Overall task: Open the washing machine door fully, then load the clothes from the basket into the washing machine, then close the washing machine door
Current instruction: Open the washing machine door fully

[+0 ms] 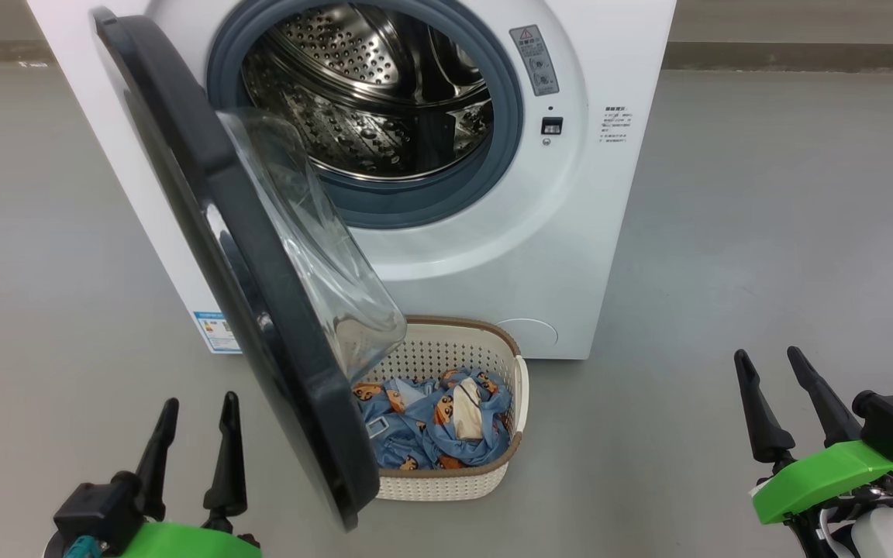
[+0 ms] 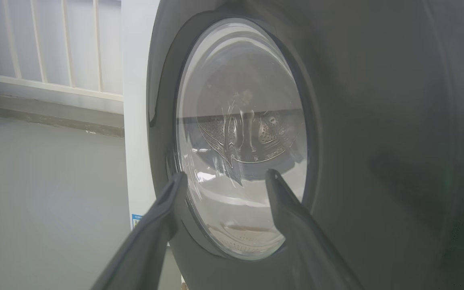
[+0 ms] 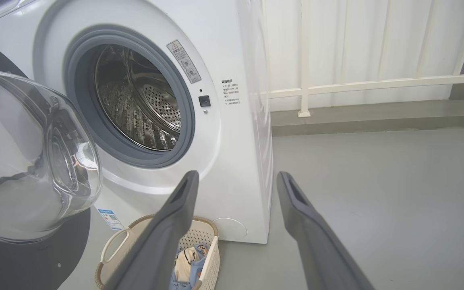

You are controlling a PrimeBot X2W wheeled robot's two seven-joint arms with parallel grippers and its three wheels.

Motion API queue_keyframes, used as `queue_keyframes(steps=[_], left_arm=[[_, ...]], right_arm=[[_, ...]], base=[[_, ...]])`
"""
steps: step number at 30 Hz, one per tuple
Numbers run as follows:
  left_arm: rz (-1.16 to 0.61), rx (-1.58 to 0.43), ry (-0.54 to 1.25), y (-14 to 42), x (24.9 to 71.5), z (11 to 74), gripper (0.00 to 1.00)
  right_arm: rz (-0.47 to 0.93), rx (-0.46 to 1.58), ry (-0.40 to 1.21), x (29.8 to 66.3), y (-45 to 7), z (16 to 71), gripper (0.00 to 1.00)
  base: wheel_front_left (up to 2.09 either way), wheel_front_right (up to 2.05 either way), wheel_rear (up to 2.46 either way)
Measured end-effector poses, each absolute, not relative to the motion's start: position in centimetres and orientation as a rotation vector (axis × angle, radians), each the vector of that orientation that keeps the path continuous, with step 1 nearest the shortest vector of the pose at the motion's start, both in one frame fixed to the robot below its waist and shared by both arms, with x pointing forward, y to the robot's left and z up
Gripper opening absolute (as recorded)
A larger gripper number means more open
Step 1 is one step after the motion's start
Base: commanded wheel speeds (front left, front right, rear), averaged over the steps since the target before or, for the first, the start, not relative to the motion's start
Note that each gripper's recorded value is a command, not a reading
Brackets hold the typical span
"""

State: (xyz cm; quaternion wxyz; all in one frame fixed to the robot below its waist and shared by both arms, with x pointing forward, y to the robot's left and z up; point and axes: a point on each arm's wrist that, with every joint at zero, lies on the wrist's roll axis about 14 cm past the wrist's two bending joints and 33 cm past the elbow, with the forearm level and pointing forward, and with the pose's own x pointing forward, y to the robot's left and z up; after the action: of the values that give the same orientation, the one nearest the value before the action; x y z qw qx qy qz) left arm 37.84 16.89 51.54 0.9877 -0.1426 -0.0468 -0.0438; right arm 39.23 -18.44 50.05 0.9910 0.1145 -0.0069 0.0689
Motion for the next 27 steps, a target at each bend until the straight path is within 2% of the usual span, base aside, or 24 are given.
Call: queue_keyframes(steps=[6,8,9,10,16,27], left_arm=[[-0.086,-0.287,-0.093,16.9,37.8,51.5,1.00],[-0.086,-0.287,-0.092,16.9,37.8,51.5,0.58],[-0.085,-0.287,-0.092,17.0,37.9,51.5,0.22],[-0.085,-0.287,-0.092,17.0,37.9,51.4,0.00],[-0.086,-0.288,-0.117,17.1,38.0,52.2,0.00],[-0.115,-0.291,-0.299,16.9,37.8,58.1,0.00]], right_arm=[[0.138,0.230,-0.011,39.3,-18.4,50.0,1.00],[0.138,0.230,-0.010,39.3,-18.4,49.9,1.00],[0.138,0.230,-0.009,39.3,-18.4,49.9,1.00],[0.138,0.230,-0.008,39.3,-18.4,49.9,1.00],[0.138,0.231,-0.002,39.4,-18.4,49.7,1.00],[0.146,0.237,0.003,39.6,-18.1,49.5,1.00]], base=[[0.00,0.00,0.00],[0.00,0.00,0.00],[0.00,0.00,0.00],[0.00,0.00,0.00],[0.00,0.00,0.00],[0.00,0.00,0.00]])
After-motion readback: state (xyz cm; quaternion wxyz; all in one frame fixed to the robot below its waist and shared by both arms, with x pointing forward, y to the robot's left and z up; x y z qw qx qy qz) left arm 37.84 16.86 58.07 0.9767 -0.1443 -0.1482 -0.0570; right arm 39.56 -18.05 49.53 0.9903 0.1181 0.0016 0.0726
